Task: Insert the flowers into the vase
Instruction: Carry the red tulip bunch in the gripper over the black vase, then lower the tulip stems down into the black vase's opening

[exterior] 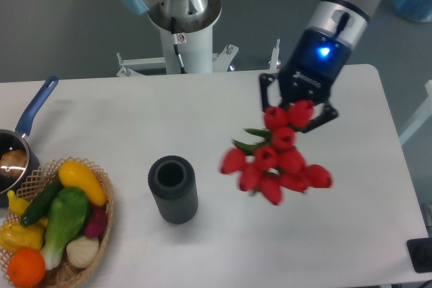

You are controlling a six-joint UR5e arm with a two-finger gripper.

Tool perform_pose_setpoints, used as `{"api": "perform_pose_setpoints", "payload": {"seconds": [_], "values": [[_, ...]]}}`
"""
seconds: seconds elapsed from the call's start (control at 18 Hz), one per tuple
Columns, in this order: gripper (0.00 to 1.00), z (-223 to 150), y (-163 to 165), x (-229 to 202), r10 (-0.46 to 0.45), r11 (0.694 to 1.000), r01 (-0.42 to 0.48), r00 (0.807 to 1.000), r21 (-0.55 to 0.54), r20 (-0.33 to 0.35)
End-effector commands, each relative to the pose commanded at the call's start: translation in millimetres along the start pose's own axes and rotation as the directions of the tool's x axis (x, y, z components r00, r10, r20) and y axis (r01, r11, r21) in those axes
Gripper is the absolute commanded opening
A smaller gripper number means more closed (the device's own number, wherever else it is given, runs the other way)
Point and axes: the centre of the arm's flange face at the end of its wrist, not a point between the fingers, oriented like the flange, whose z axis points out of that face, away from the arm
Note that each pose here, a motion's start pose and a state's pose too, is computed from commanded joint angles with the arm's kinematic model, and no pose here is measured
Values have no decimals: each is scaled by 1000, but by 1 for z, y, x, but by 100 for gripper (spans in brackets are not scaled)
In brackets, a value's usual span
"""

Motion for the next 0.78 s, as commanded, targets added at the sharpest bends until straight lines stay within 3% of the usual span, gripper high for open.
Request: {"api": "perform_pose_setpoints", "payload": {"seconds": [0.33, 0.78], "values": [[17, 19, 8, -8, 109, 981, -87, 987, 174, -121], [18, 53, 50, 11, 143, 975, -106, 972, 196, -186]]}}
